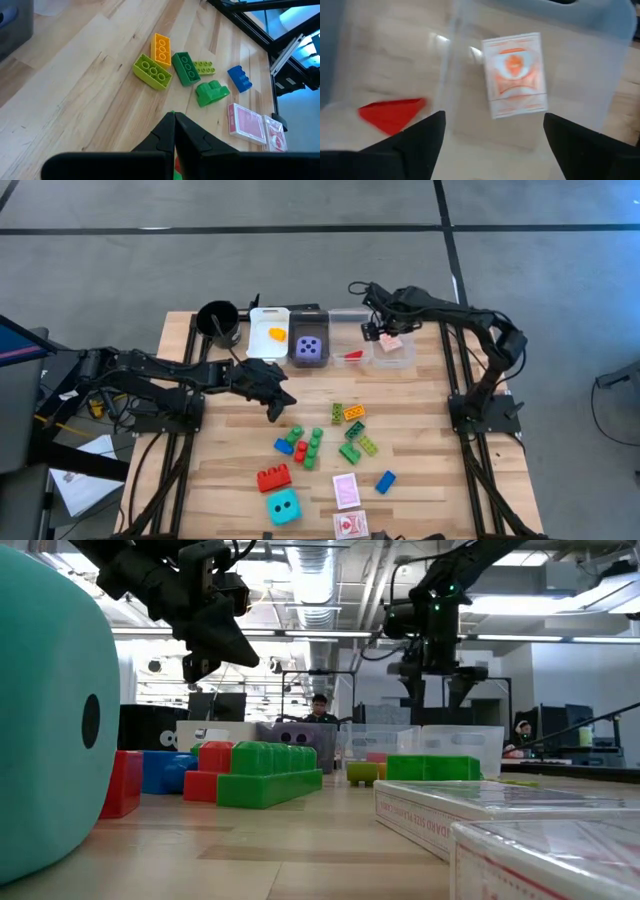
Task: Pick & Place Toys
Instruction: Put the big green 2-stud game piece into the white bin
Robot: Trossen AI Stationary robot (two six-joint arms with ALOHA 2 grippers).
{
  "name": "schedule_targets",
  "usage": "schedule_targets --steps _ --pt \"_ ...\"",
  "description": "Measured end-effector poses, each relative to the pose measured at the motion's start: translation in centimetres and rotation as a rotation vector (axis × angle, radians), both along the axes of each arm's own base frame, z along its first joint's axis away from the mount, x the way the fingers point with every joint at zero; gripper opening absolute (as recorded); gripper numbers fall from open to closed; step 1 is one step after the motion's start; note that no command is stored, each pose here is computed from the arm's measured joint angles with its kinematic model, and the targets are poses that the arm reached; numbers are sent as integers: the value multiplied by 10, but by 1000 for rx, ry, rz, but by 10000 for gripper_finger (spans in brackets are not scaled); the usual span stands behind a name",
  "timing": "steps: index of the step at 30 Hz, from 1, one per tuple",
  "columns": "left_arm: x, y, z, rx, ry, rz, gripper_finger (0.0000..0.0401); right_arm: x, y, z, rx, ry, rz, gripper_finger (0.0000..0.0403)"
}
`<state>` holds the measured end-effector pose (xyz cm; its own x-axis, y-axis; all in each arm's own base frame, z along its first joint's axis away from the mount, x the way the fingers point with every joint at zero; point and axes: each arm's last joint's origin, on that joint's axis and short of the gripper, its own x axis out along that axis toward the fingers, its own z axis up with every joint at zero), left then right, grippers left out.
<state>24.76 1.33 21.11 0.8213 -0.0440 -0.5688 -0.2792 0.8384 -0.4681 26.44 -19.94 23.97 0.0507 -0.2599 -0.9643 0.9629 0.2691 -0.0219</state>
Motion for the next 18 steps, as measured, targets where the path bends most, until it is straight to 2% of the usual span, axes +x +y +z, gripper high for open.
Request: schedule_targets --steps 8,18 --pt "0 0 0 1 0 -1 0 17 44 22 -41 -75 109 330" --pt "0 -1 0 -12 -1 -19 0 45 131 32 -2 -184 145 330"
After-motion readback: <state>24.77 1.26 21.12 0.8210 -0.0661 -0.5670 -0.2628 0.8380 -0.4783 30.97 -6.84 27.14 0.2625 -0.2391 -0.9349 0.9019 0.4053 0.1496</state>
